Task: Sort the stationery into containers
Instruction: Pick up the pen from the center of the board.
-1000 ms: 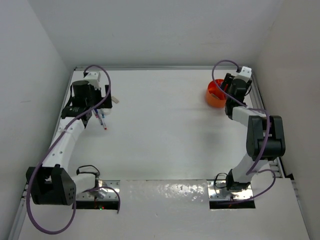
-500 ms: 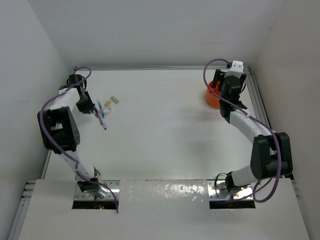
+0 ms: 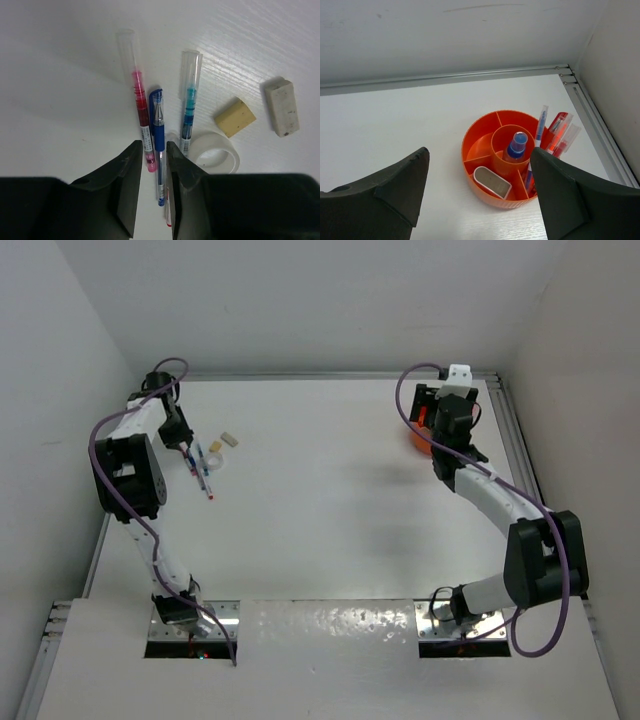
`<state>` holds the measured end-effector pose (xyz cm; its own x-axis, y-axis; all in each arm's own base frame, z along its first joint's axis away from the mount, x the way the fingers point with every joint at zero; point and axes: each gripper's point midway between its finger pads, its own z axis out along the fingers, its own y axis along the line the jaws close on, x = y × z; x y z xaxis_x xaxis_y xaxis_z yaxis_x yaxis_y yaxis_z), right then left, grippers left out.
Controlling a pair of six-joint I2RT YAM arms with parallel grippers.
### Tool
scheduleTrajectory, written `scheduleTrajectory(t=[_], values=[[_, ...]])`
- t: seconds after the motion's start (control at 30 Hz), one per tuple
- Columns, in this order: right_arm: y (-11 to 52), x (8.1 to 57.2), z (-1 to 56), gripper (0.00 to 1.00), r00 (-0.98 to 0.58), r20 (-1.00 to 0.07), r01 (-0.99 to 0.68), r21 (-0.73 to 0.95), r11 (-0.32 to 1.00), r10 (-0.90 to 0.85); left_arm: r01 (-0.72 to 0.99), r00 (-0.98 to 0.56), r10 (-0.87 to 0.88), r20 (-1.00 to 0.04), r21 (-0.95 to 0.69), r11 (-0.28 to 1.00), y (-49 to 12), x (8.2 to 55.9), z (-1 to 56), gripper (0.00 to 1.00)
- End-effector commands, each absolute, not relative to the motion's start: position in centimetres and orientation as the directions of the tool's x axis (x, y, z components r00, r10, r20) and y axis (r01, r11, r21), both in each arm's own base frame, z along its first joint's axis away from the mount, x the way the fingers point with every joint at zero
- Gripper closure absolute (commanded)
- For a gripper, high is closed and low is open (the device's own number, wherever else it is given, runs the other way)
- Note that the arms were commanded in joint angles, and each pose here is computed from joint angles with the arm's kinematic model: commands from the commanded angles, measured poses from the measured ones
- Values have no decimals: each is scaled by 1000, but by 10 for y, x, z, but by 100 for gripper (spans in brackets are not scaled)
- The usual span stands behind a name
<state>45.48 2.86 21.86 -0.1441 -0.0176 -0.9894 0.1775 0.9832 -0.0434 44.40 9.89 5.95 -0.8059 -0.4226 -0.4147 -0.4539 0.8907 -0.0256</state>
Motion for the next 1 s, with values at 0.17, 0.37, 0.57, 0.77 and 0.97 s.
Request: scheduleTrajectory(t=[0.17,0.37,0.57,0.77,0.97], values=[[54,459,239,21,-95,-995,105,-32,994,-22,-488,-753,-408,-516,21,873,119,458,77,90],[64,456,243,21,-107,-994,78,-45,996,-36,-461,-729,-371,-575,13,887,126,486,85,88],[68,447,245,21,-95,-994,76,-51,996,-44,-448,-741,-340,-579,49,893,127,485,72,72],[71,443,247,21,-109,-991,62,-79,995,-72,-462,-744,-347,-571,64,885,131,485,52,71],[69,437,246,21,-110,-992,72,-74,995,-65,-453,-765,-343,-545,77,888,131,484,36,71]])
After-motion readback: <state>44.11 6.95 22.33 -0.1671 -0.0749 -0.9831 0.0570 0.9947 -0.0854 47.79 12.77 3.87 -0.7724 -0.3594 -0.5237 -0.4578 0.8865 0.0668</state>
